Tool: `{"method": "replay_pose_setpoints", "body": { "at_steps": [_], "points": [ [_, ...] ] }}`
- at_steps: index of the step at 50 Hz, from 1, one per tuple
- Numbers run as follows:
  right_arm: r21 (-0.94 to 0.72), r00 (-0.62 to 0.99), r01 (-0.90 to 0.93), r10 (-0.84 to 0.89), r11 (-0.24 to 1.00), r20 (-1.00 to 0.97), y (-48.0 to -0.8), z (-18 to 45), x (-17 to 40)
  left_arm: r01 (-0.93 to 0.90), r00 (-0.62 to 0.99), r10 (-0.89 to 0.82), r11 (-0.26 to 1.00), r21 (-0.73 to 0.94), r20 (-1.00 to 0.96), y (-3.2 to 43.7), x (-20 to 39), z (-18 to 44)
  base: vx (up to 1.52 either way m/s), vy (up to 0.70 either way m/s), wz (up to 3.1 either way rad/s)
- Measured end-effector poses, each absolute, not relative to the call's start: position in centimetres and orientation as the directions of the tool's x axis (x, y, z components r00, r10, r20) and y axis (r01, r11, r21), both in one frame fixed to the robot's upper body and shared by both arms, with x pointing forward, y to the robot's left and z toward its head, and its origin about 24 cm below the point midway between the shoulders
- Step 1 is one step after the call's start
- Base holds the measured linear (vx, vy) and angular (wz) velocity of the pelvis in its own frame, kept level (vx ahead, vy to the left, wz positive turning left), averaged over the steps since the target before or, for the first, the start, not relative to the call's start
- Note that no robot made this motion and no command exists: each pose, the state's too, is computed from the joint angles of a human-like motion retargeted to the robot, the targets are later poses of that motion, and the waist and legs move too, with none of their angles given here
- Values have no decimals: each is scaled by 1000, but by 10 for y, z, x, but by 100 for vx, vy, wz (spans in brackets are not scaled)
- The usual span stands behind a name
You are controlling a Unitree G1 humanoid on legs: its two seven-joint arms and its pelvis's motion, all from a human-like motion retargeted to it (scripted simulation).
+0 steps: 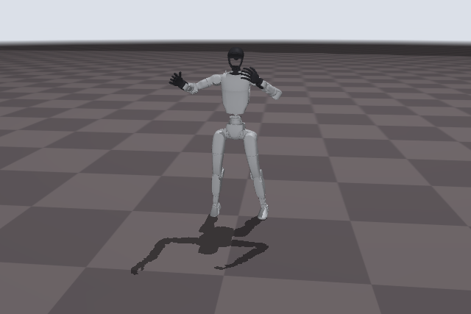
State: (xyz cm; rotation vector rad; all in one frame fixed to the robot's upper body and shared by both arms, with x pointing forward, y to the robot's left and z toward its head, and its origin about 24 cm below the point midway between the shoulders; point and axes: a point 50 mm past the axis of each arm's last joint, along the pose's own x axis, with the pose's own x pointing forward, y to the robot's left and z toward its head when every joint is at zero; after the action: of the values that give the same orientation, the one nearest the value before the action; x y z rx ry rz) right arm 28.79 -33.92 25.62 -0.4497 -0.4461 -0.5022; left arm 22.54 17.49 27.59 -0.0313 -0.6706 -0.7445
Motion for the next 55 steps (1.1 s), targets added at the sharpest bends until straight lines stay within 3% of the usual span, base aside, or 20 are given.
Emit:
{"method": "replay_pose_setpoints", "body": {
  "at_steps": [3,6,8,10,13,15,19,22,25,27,30,32,35,40,43,45,47,50,52,55],
  "points": [
    [-562,848,350,1,750,530,-286,276,285,324,753,-361,931,167,550,242,254,269,0,0,0],
    [-554,743,26,355,832,567,-206,289,265,-80,858,63,997,11,510,320,269,256,0,0,0],
    [-614,602,-158,568,773,561,-158,293,240,-357,815,371,927,-120,446,368,268,243,0,0,0],
    [-673,420,-288,722,681,551,-120,295,209,-585,675,649,760,-281,351,406,261,230,0,0,0],
    [-731,175,-410,834,546,524,-90,294,170,-686,490,851,511,-518,191,434,249,217,0,0,0],
    [-749,89,-437,853,498,514,-84,294,156,-660,470,869,462,-592,155,438,246,217,0,0,0],
    [-705,208,-297,764,644,610,-106,304,174,-598,613,720,692,-404,327,415,248,230,0,-1,-7],
    [-637,397,-55,602,769,693,-147,313,207,-391,779,427,903,-177,458,366,258,242,0,0,0],
    [-501,584,137,339,854,737,-202,310,244,34,857,-3,998,-51,515,293,260,248,0,0,0],
    [-350,681,227,109,909,724,-239,298,264,352,804,-284,935,-34,523,241,250,246,0,0,0],
    [-179,726,409,-200,895,658,-279,277,279,699,619,-589,714,-23,520,175,222,242,0,0,0],
    [-175,702,491,-268,853,660,-288,272,279,811,493,-707,584,25,507,146,202,241,0,0,0],
    [-264,706,433,-142,862,694,-271,276,270,849,403,-793,510,135,457,129,188,238,0,0,0],
    [-430,661,-42,347,902,665,-194,284,237,623,657,-656,750,222,371,172,226,228,0,0,0],
    [-515,449,-356,626,780,637,-141,287,199,309,856,-357,933,184,374,231,259,222,0,0,0],
    [-568,262,-510,745,646,613,-113,287,172,80,923,-91,996,46,373,276,275,214,0,0,0],
    [-591,118,-608,797,530,592,-95,285,153,-113,926,188,965,-236,326,317,284,202,0,0,0],
    [-568,87,-648,790,507,607,-86,282,147,-349,841,522,725,-594,143,363,284,177,0,0,0],
    [-545,178,-587,752,599,635,-92,283,161,-451,767,638,610,-651,67,383,278,171,0,0,0],
    [-509,380,-403,645,760,663,-118,283,196,-469,742,664,612,-637,92,392,271,176,0,0,0]
  ]
}}
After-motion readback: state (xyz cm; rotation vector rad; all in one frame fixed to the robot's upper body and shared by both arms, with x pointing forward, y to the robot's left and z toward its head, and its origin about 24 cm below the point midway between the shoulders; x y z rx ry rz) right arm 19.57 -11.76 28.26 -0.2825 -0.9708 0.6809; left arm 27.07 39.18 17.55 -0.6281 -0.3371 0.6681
